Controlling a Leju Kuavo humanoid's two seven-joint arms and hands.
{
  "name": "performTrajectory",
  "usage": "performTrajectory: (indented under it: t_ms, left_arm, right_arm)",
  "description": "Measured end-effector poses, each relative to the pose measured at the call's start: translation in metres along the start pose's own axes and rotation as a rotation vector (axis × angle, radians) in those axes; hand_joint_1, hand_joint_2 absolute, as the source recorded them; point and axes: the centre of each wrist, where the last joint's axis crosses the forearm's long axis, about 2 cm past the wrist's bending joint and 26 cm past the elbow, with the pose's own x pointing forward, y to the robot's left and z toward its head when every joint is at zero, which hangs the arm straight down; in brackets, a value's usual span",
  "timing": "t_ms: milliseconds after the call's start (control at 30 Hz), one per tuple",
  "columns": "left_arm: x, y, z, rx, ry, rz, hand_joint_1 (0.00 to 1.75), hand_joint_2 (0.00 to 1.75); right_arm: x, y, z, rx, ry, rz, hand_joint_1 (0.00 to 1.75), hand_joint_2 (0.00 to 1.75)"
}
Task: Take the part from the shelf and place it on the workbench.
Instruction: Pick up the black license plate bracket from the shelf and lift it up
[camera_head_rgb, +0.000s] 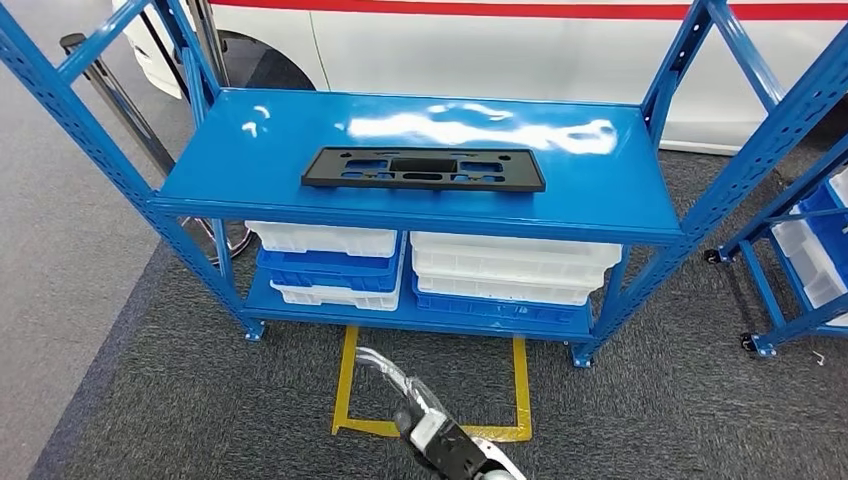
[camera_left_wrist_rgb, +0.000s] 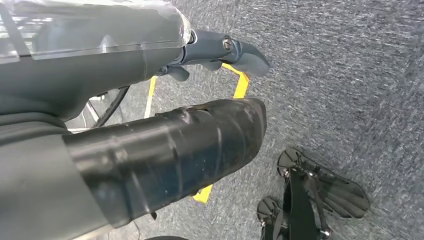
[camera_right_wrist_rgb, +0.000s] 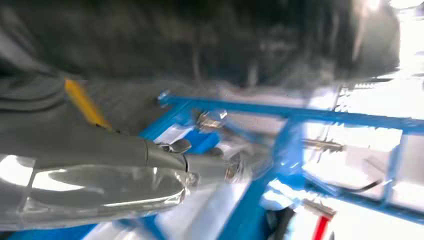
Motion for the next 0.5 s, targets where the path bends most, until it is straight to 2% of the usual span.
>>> performTrajectory:
  t_ms: [100,500]
  left_arm:
    - [-0.002,0.0,0.0,0.0,0.003,-0.006,0.0,0.0]
    - [0.001,-0.001,0.0,-0.006,0.001,-0.033,0.0,0.0]
  right_arm:
    - [0.006,0.01,0.0,0.063,-0.044,-0.017,0.0,1.75]
    - [0.015,0.017,-0.018,0.173,-0.139,-0.019,0.0,1.75]
